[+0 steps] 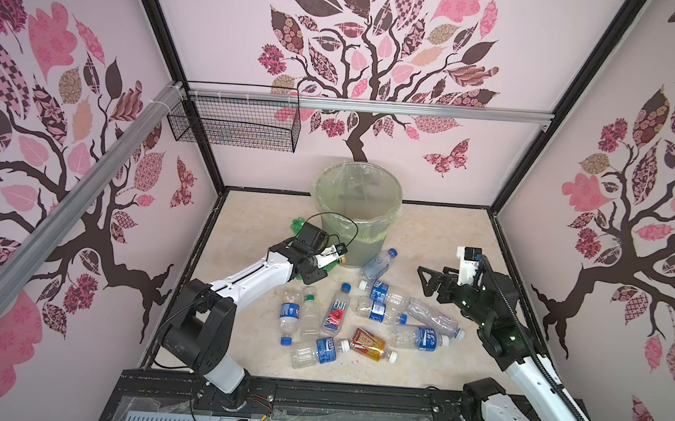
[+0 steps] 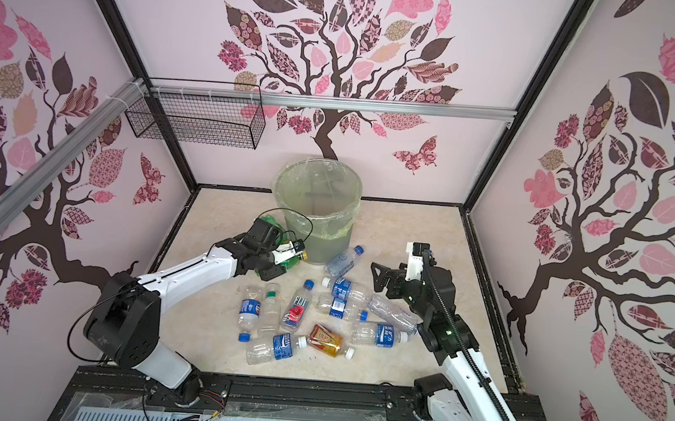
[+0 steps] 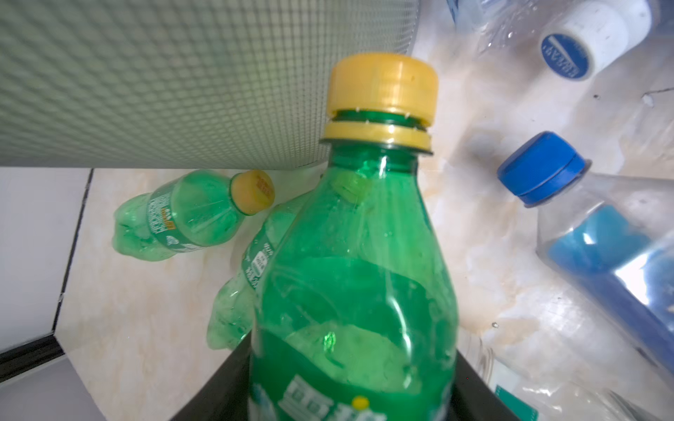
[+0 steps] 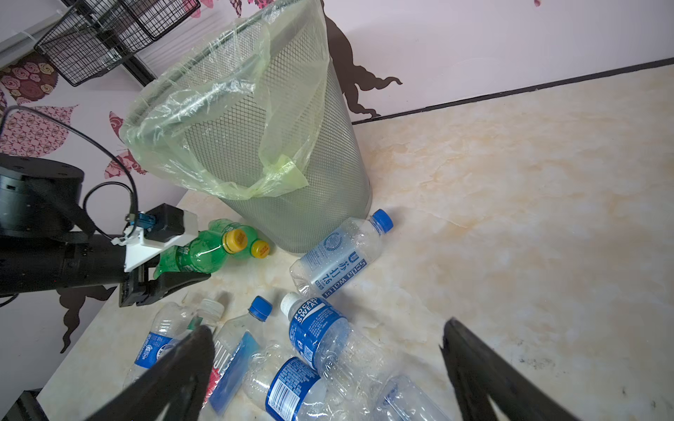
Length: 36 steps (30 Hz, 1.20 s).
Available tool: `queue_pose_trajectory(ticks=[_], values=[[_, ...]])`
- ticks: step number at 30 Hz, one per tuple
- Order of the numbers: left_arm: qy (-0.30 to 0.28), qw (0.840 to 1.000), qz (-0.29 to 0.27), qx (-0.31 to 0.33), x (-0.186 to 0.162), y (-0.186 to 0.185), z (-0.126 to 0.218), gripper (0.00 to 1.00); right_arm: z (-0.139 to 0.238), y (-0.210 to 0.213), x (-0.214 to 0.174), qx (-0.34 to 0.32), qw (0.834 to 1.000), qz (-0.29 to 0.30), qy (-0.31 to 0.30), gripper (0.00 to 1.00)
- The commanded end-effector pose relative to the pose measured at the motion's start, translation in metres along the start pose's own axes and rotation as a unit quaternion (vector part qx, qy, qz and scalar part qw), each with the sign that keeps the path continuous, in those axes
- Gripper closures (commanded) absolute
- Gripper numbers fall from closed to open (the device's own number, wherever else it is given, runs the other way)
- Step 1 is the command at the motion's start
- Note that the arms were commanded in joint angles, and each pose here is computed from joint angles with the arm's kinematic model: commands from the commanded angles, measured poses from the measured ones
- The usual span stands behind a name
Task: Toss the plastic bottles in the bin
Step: 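Lift the green bottle over the bin and open the left gripper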
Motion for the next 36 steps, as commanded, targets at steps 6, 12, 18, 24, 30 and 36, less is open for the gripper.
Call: queue_pose_trajectory(ticks=[6, 12, 18, 24, 30, 36], values=[[-0.028, 0.997, 0.077, -0.005, -0.011, -0.014, 0.052, 0.37, 0.003, 0.000, 0.009, -0.002, 1.000, -0.006, -0.021, 0.01], [-0.124, 0.978, 0.169, 0.013, -0.008, -0.021, 0.106, 0.37, 0.001, -0.002, 0.006, -0.007, 1.000, -0.011, -0.013, 0.01], [-0.225, 0.943, 0.243, 0.023, -0.004, -0.024, 0.159, 0.38, -0.003, -0.008, 0.000, -0.026, 0.999, -0.026, 0.008, 0.02], [-0.302, 0.903, 0.299, 0.067, -0.011, -0.014, 0.212, 0.40, 0.000, -0.010, -0.003, -0.032, 0.999, -0.024, 0.014, 0.02], [-0.350, 0.876, 0.321, 0.081, -0.008, -0.007, 0.238, 0.41, 0.002, -0.010, -0.001, -0.036, 0.999, -0.019, 0.013, 0.02], [-0.412, 0.859, 0.295, 0.071, 0.065, 0.044, 0.271, 0.41, 0.000, -0.010, -0.005, -0.032, 0.999, -0.025, 0.021, 0.02]])
Point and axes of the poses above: each gripper's point midway between its finger pads, its own z axis back along the fingers, its own y axis along the line the jaws close on, x = y × z, the point moved 1 cm from there along z, back along the fingers, and after that the axes turned 2 degrees about -z, right-handed, at the moved point
